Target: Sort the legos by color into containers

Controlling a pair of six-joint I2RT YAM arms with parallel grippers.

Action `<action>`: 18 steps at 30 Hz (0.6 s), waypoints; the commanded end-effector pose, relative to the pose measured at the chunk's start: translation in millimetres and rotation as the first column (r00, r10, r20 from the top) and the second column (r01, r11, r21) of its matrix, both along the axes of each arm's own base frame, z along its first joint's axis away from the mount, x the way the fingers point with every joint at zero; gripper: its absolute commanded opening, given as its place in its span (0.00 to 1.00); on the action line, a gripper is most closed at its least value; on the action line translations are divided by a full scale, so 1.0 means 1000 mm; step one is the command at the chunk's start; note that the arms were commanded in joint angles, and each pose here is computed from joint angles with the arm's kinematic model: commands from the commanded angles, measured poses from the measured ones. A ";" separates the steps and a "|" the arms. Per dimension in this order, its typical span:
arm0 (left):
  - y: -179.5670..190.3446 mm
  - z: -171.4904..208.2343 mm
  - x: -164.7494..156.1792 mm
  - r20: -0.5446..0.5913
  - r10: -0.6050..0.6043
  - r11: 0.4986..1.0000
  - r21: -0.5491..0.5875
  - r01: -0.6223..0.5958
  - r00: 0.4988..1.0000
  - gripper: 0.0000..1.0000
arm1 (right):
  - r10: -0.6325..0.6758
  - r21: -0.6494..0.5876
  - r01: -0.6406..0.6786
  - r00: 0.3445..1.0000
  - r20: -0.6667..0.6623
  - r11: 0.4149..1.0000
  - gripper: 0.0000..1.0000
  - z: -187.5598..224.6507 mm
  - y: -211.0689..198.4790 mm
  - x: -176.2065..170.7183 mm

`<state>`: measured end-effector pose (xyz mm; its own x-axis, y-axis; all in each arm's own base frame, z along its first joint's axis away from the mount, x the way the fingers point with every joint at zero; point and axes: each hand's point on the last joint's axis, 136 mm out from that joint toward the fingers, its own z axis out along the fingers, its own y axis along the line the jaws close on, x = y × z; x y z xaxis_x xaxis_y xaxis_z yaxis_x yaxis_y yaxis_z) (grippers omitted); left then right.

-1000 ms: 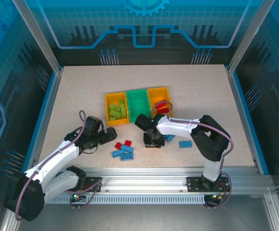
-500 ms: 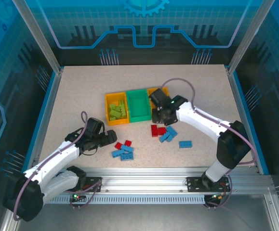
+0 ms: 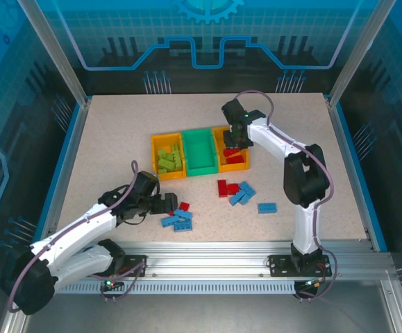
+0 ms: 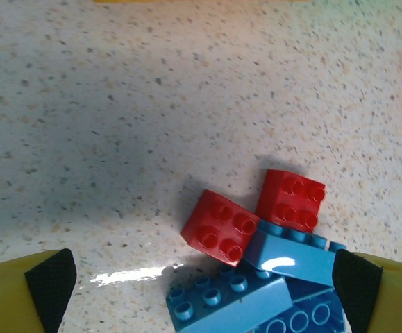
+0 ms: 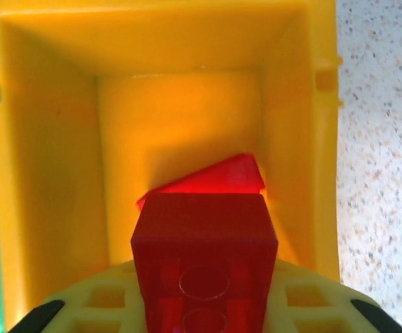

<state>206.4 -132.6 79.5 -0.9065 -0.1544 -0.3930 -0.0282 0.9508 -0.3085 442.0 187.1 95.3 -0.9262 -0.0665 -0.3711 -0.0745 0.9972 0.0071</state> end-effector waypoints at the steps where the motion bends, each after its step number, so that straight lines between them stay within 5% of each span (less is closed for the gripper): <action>1: -0.005 0.005 -0.001 -0.003 -0.059 0.996 0.061 0.059 0.998 0.99 | 0.039 -0.013 -0.039 0.999 -0.038 0.999 0.34 -0.006 0.000 0.006; 6: -0.019 0.002 -0.008 -0.014 -0.133 0.985 0.111 0.134 0.991 0.99 | 0.045 -0.018 -0.046 0.997 -0.058 0.999 0.57 -0.013 0.003 0.010; 10: -0.009 -0.006 -0.016 -0.068 -0.035 0.991 0.129 0.044 0.997 0.99 | 0.045 0.000 -0.045 0.998 -0.038 0.999 0.75 -0.002 0.004 0.004; 18: -0.019 -0.001 -0.039 -0.104 0.052 0.994 0.100 -0.042 0.993 0.99 | 0.069 0.110 -0.072 0.997 0.035 0.991 0.84 0.039 0.017 -0.022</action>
<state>173.1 -158.8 71.5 -0.9419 -0.0712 -0.3284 0.0049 0.9743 -0.2252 430.7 191.9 105.5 -0.9277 -0.0947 -0.3611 -0.1219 0.9911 0.0534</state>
